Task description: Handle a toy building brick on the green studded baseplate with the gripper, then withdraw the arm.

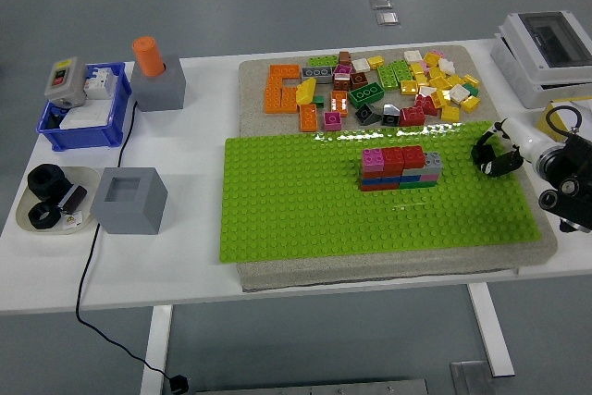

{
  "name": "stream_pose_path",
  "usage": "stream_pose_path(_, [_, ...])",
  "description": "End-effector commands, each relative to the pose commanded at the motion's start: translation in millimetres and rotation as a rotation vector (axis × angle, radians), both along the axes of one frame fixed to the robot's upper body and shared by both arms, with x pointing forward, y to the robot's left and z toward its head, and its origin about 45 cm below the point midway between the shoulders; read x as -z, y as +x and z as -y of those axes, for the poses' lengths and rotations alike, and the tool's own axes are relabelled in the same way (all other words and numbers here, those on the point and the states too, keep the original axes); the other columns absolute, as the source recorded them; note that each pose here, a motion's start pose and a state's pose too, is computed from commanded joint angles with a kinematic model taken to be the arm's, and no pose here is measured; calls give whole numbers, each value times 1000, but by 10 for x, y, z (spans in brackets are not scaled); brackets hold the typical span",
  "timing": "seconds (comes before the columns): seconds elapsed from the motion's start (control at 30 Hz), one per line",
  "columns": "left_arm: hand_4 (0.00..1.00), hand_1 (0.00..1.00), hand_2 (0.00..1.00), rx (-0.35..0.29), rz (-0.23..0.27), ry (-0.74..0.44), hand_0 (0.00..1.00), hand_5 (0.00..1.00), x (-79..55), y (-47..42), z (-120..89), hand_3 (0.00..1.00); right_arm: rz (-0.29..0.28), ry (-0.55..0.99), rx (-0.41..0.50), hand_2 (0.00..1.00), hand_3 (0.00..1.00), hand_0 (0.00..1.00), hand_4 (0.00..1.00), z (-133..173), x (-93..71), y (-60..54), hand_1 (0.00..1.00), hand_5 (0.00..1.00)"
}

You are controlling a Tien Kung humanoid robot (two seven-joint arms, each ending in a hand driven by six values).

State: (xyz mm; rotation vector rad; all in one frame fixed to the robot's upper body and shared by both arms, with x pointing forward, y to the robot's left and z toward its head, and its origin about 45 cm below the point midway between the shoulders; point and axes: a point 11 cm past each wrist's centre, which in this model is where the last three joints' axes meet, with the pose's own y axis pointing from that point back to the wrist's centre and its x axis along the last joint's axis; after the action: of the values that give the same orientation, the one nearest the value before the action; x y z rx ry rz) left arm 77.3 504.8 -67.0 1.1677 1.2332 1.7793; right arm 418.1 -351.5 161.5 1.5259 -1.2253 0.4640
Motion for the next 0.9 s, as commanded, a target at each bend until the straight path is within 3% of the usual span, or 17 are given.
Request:
stream_pose_path(0.6, [796,713,679,2,2,0,768,536,2,2,4,774,-6,6,12,918,650,817,673,15,3,9,909,92])
stream_pose_path(0.63, [796,712,678,2,1,0,768,536,3,1,4,773,-7,7,12,913,643,817,635,16,5,9,908,58])
stream_pose_path(0.9, [798,713,679,2,0,0,769,538,5,-9,5,773,-15,6,16,910,634,817,626,22,15,5,906,20])
